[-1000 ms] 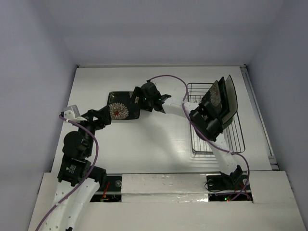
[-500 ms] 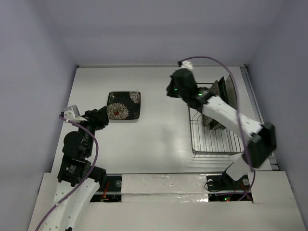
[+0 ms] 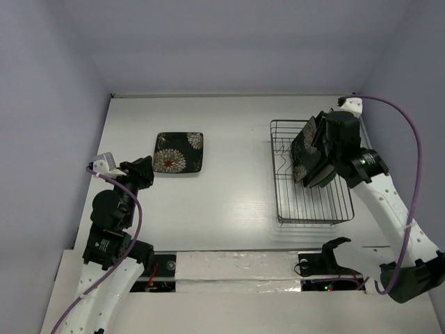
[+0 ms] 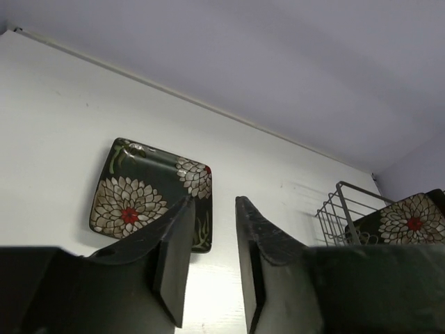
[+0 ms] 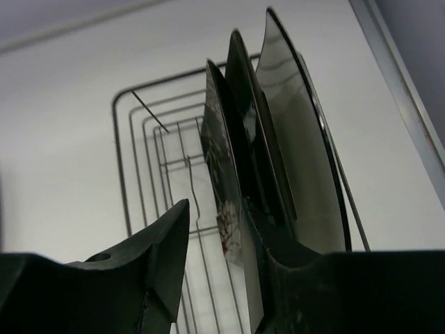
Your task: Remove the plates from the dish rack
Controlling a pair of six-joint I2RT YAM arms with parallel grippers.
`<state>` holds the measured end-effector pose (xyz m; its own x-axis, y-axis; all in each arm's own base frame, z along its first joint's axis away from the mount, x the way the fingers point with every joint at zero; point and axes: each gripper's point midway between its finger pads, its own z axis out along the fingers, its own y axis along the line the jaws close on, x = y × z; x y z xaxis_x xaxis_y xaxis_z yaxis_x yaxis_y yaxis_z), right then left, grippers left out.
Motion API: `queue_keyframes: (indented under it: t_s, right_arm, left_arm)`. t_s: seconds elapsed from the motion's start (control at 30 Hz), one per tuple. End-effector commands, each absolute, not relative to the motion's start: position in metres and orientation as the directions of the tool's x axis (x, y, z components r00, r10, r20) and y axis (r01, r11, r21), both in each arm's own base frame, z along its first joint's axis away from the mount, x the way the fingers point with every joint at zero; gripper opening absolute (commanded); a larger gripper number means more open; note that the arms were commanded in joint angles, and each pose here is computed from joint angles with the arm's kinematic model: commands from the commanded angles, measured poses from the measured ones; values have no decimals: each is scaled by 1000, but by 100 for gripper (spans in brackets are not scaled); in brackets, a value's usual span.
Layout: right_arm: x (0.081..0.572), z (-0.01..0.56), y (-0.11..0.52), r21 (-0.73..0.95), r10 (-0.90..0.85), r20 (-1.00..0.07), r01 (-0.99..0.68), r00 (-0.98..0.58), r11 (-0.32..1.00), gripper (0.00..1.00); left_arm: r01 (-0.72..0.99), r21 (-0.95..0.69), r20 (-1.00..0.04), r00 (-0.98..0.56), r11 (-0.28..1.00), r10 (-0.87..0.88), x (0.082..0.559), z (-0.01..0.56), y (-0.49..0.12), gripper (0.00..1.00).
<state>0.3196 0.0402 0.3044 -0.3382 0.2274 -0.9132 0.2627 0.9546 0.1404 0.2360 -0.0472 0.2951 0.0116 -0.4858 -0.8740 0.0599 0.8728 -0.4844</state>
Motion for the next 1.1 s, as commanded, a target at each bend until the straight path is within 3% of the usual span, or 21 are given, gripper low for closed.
queue_keyframes:
  t_s: [0.0, 0.8, 1.0, 1.07]
  right_arm:
    - [324, 281, 37, 43, 150, -880, 238, -450, 970, 41]
    - [375, 236, 19, -197, 57, -788, 340, -612, 920, 40]
    - [382, 238, 19, -237, 17, -775, 315, -632, 919, 29]
    - [383, 236, 17, -253, 8, -768, 314, -641, 915, 19]
  left_arm:
    - [82, -489, -869, 35, 868, -493, 236, 304, -49, 28]
    - [80, -487, -871, 31, 870, -490, 238, 303, -49, 37]
    - [80, -487, -871, 31, 870, -490, 238, 303, -49, 38]
    - [80, -487, -871, 31, 870, -490, 238, 303, -49, 38]
